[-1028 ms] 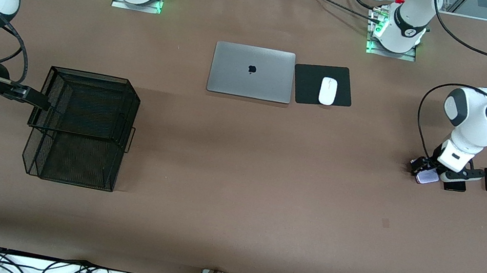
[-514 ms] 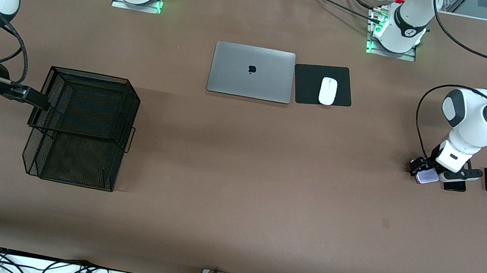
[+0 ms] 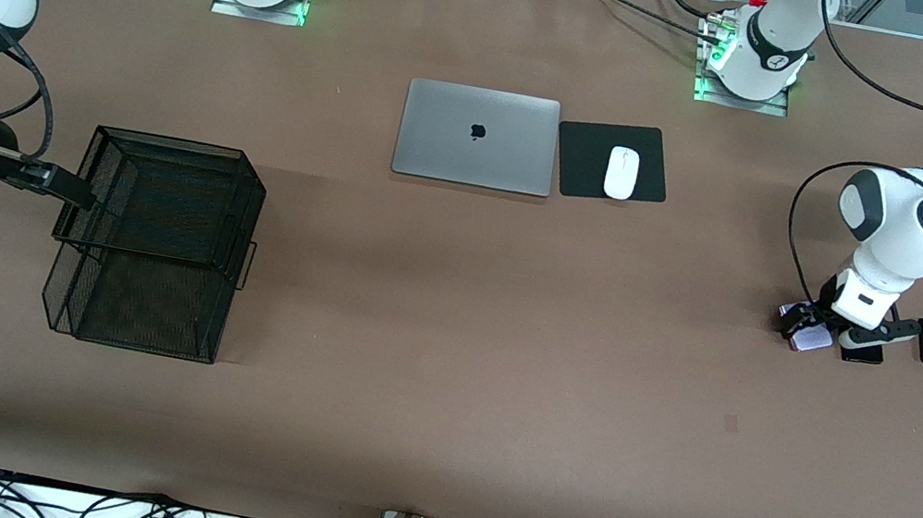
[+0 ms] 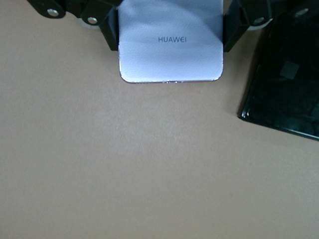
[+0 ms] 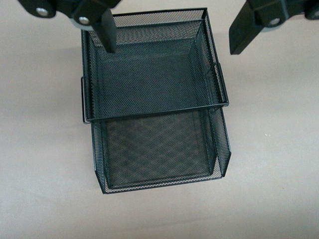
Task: Place phones with both arms
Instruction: 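Carry the white phone to the table middle and release it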
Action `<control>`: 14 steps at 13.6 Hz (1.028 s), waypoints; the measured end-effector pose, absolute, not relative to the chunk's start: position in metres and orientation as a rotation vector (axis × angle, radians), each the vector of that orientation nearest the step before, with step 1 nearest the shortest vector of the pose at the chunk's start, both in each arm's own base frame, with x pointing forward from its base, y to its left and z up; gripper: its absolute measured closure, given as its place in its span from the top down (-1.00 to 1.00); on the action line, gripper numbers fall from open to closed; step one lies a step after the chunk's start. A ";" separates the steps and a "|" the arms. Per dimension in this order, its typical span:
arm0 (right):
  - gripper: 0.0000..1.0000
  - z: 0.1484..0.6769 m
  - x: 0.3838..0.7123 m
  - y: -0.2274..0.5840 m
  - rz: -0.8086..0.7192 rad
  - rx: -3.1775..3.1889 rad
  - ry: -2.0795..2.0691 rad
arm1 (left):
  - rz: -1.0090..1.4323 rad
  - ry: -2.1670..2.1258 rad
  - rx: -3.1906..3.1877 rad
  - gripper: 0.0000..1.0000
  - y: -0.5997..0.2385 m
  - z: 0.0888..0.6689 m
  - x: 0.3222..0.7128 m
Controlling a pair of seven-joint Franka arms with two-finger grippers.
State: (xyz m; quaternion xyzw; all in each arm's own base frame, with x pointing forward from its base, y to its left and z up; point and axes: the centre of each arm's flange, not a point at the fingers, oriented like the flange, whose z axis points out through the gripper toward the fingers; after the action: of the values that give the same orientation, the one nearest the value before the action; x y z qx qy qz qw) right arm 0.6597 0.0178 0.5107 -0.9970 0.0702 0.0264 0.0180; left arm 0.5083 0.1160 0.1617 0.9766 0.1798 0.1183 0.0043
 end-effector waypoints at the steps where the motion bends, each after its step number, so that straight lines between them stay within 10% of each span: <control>1: 1.00 0.511 0.660 0.018 0.082 -3.097 0.218 | 0.356 0.564 3.059 0.70 0.115 0.164 0.515; 8: 1.00 0.509 0.661 0.020 0.081 -3.070 0.224 | 0.082 0.361 3.111 0.69 0.037 0.248 0.615; 14: 1.00 0.509 0.661 0.019 0.081 -3.070 0.225 | 0.036 0.144 3.115 0.69 -0.162 0.239 0.629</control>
State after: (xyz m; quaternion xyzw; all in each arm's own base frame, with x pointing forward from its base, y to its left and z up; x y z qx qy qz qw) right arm 0.6607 0.0189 0.5089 -0.9965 0.0732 0.0263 0.0311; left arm 0.6287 -0.1620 0.2390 0.9988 0.0461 0.0116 0.0116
